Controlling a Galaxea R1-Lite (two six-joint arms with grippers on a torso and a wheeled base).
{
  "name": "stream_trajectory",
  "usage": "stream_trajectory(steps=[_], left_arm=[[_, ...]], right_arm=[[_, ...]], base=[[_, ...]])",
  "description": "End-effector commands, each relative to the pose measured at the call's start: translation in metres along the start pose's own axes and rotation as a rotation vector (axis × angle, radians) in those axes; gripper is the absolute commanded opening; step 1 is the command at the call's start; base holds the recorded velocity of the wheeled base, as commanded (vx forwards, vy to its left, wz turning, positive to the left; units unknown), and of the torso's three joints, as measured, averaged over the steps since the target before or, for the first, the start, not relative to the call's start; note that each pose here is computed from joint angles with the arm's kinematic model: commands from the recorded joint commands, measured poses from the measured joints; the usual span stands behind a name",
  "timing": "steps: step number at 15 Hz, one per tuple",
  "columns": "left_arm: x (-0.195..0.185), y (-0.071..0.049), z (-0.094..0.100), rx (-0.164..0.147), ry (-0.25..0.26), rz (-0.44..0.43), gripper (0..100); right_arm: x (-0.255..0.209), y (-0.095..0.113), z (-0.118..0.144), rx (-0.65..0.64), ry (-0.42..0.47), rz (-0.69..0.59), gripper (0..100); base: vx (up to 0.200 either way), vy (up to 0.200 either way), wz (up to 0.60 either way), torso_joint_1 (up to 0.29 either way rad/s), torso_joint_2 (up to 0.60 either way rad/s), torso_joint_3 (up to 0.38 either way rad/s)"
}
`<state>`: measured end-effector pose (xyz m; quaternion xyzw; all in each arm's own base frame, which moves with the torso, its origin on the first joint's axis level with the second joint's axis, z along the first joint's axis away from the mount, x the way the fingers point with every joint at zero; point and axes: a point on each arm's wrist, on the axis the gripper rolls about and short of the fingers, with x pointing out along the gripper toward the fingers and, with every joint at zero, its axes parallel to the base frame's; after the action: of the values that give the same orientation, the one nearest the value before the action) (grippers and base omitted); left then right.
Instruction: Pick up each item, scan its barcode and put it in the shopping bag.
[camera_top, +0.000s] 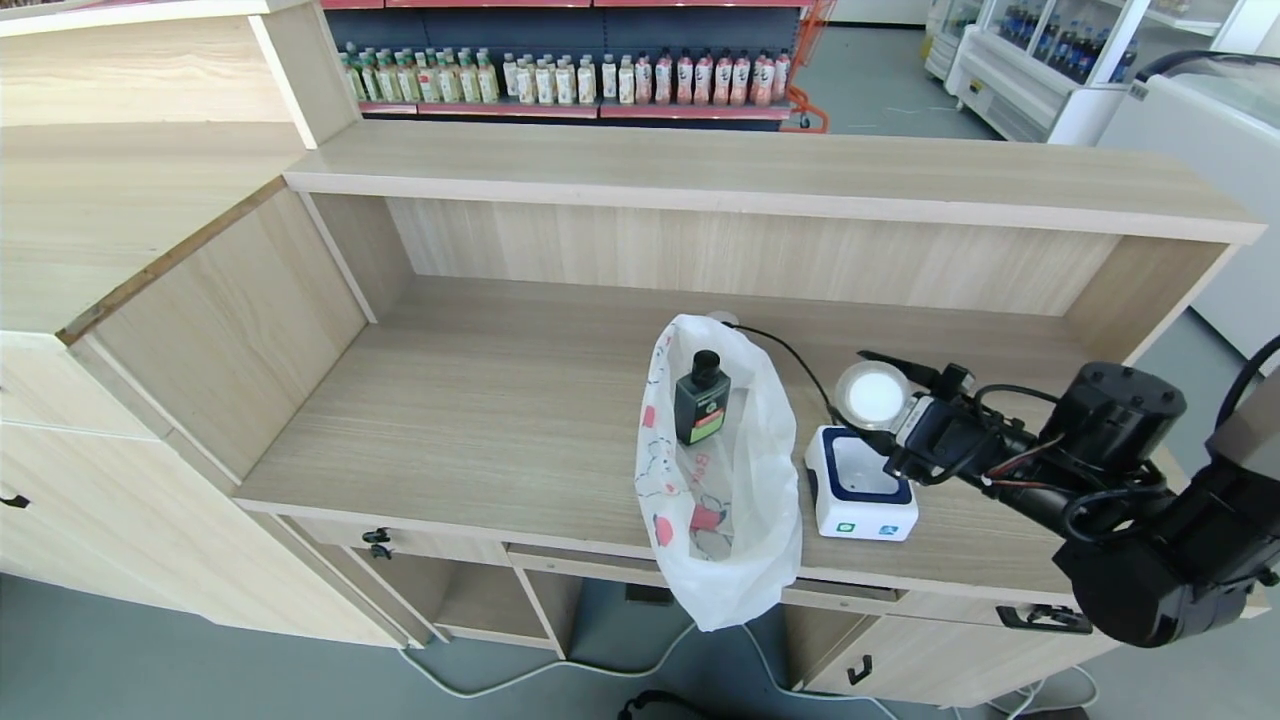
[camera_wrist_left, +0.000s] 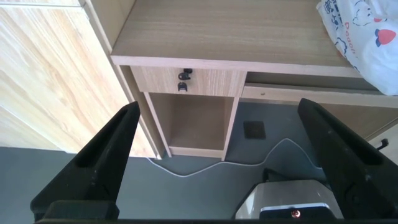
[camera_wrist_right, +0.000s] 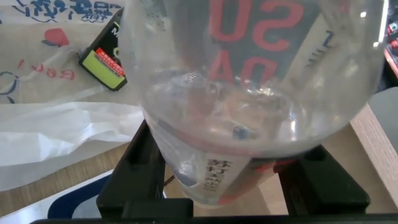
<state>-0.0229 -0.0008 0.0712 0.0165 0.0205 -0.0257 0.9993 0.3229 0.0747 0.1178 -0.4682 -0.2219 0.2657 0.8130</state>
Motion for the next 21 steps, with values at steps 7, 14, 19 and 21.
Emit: stream_trajectory(steps=[7, 14, 19, 21], left_arm=[[0.0, 0.0, 0.0, 0.0, 0.0, 0.0, 100], [0.0, 0.0, 0.0, 0.0, 0.0, 0.0, 100], [0.0, 0.0, 0.0, 0.0, 0.0, 0.0, 100], [0.0, 0.0, 0.0, 0.0, 0.0, 0.0, 100]], right_arm=[[0.016, 0.022, -0.025, 0.032, 0.006, 0.052, 0], [0.016, 0.016, -0.02, 0.02, -0.016, 0.039, 0], [-0.001, -0.005, 0.005, 0.0, -0.044, 0.003, 0], [-0.013, 0.002, 0.005, 0.017, -0.014, 0.033, 0]], base=[[0.0, 0.0, 0.0, 0.0, 0.0, 0.0], [0.0, 0.0, 0.0, 0.0, 0.0, 0.0], [0.0, 0.0, 0.0, 0.0, 0.0, 0.0], [0.0, 0.0, 0.0, 0.0, 0.0, 0.0]])
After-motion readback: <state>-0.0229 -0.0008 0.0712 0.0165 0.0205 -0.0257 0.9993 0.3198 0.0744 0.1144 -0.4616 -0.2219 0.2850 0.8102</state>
